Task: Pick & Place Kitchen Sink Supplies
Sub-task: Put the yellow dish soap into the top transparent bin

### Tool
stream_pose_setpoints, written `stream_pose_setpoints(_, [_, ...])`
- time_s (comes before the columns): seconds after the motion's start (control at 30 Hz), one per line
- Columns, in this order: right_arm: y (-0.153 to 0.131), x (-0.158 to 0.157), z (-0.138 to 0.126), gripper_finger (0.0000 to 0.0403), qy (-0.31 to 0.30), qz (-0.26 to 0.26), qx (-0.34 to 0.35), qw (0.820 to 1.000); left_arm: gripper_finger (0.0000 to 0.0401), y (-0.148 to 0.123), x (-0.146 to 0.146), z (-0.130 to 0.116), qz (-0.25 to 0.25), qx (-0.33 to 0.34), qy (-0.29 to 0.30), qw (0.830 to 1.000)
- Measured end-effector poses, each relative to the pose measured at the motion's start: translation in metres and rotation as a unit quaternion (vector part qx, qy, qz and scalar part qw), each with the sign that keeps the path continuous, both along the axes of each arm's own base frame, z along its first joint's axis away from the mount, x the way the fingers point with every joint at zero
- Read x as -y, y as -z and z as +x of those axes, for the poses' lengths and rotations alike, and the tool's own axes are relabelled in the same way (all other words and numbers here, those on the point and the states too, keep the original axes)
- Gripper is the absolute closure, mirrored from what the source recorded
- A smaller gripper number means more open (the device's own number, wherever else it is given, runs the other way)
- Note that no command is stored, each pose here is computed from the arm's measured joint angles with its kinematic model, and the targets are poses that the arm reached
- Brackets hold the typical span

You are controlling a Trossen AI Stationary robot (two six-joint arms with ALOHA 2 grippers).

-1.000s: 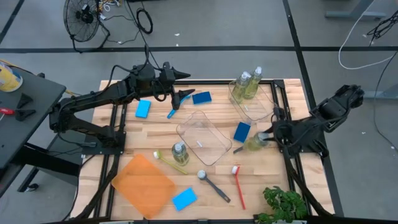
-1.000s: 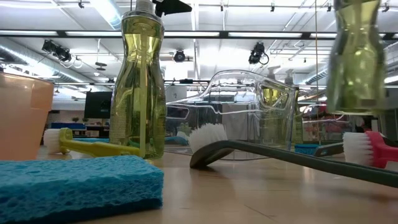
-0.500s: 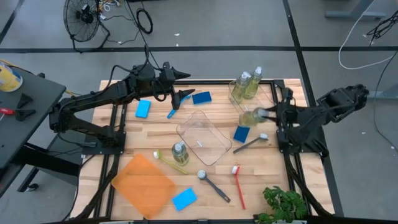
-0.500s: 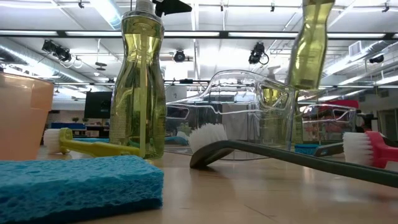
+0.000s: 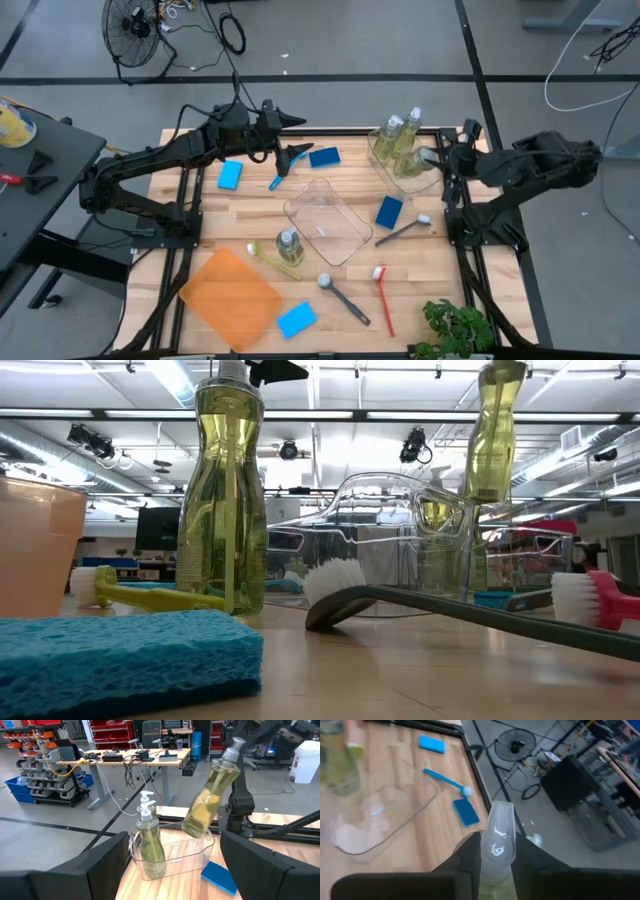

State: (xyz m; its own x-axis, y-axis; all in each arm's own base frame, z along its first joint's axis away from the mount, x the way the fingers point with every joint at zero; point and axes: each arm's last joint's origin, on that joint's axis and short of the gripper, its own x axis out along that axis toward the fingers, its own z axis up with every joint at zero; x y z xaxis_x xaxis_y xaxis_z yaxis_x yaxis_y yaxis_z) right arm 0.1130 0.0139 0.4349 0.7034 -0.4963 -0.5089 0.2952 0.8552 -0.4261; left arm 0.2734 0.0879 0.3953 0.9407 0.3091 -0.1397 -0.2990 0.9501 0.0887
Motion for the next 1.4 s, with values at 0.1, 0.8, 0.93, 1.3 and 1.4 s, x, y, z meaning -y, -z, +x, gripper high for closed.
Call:
stream_pose_setpoints(0.1, [-0.001,0.005,-0.003,0.0326,0.02,0.001,0.004,1.0,0.0081,0.0,0.0,0.0,0.0,0.0,0.0,1.0])
stream_pose_setpoints(0.8, [0.038,0.025,0.011,0.0326,0.121,0.027,-0.02,0.992,0.0081,0.0,0.0,0.0,0.0,0.0,0.0,1.0])
stream_pose_setpoints(0.93, [0.054,0.029,0.012,0.0326,0.15,0.03,-0.031,0.988,0.0081,0.0,0.0,0.0,0.0,0.0,0.0,1.0])
stream_pose_setpoints(1.3, [0.084,0.04,0.003,0.0326,0.234,0.066,-0.005,0.97,0.0081,0.0,0.0,0.0,0.001,0.0,0.0,1.0])
stream_pose_setpoints(1.4, [0.089,0.043,0.001,0.0326,0.251,0.065,0.007,0.966,0.0081,0.0,0.0,0.0,0.001,0.0,0.0,1.0])
